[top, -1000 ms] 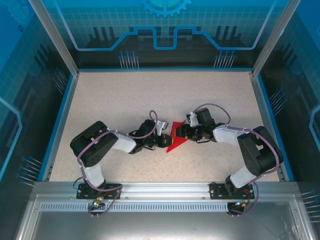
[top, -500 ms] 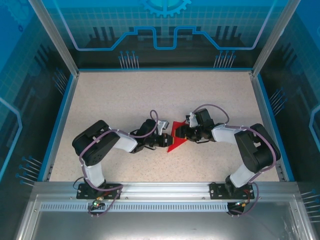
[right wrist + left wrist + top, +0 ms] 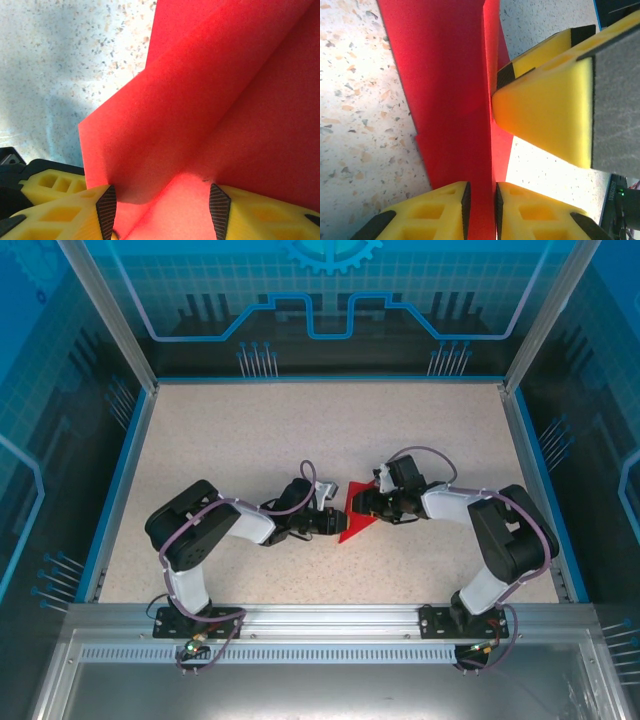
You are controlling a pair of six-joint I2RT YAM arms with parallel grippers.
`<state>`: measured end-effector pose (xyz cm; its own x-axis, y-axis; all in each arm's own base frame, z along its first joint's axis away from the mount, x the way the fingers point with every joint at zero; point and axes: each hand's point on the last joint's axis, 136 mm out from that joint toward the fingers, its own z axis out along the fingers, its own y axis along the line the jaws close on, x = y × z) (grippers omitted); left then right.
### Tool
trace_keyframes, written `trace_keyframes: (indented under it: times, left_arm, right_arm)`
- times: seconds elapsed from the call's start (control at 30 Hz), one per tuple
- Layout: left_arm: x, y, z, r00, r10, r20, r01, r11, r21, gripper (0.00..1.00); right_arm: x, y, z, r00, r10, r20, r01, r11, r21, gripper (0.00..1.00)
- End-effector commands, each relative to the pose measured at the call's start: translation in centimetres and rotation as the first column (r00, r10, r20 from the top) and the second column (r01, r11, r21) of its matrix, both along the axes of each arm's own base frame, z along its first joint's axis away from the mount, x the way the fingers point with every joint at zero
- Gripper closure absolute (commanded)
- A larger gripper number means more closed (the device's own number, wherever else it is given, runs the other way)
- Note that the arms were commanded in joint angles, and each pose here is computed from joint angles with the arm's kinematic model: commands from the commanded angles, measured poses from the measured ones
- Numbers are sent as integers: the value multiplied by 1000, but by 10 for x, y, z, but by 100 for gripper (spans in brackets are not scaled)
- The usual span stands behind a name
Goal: Fold a paper plane with a square sheet of paper (pick it up from the middle)
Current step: Fourth fold the wing at the center of the table.
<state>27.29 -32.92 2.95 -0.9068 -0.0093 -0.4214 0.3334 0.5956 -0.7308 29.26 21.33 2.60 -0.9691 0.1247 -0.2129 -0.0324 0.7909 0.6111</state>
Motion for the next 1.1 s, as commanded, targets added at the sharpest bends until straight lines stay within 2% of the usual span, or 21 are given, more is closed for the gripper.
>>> trace_keyframes:
  times: [0.0, 0.27, 0.47, 0.6, 0.77, 1.07]
  left_arm:
    - [0, 0, 10, 1000, -9, 0, 9, 1000, -26, 76]
    - [4, 25, 34, 998, 54, 40, -55, 998, 6, 74]
    - [-1, 10, 41, 1000, 3, -5, -3, 996, -84, 75]
    - [2, 4, 31, 999, -1, -50, -2, 997, -76, 82]
    - [5, -2, 24, 997, -12, -77, 4, 996, -92, 86]
    - [8, -3, 20, 996, 0, -85, -7, 997, -79, 86]
  right_arm:
    - [-11, -11, -19, 996, -23, -81, 14, 994, -107, 45]
    - [-17, -10, -31, 991, -16, -131, -9, 983, -185, 47]
    - [-21, -10, -39, 987, -16, -158, -21, 973, -228, 48]
    - [-22, -10, -39, 986, -8, -167, -32, 971, -237, 48]
    - [-23, -9, -38, 985, -6, -171, -34, 972, -232, 47]
    - [-24, -8, -40, 984, -6, -176, -35, 973, -230, 47]
